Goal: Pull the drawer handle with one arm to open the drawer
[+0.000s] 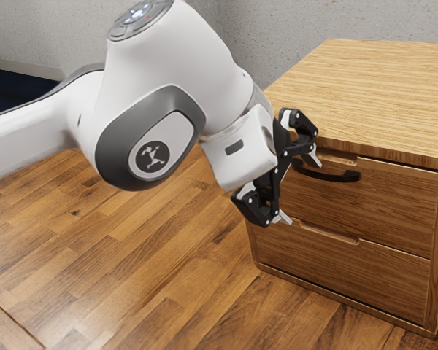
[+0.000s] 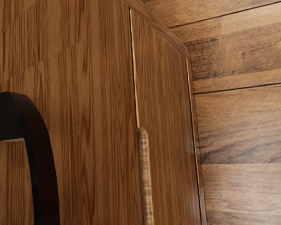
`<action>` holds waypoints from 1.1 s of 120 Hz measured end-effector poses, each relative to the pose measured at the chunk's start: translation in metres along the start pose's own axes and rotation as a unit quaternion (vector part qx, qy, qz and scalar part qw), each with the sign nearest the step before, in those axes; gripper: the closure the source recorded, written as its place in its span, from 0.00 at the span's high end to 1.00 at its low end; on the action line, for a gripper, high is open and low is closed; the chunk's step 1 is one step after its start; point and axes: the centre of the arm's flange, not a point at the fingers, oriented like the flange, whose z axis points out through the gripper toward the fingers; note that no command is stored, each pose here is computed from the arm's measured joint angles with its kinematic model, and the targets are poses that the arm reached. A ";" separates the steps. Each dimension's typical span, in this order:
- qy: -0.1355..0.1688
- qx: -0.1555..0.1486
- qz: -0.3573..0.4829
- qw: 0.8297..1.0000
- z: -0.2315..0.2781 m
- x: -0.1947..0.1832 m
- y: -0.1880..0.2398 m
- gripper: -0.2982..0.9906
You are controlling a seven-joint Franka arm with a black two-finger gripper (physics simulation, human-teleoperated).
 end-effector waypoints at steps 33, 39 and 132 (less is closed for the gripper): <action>-0.003 -0.001 0.000 1.000 0.004 0.001 0.000 0.66; -0.004 0.001 0.001 1.000 0.003 0.002 0.000 0.62; -0.013 0.000 -0.030 0.999 -0.036 0.007 0.020 0.24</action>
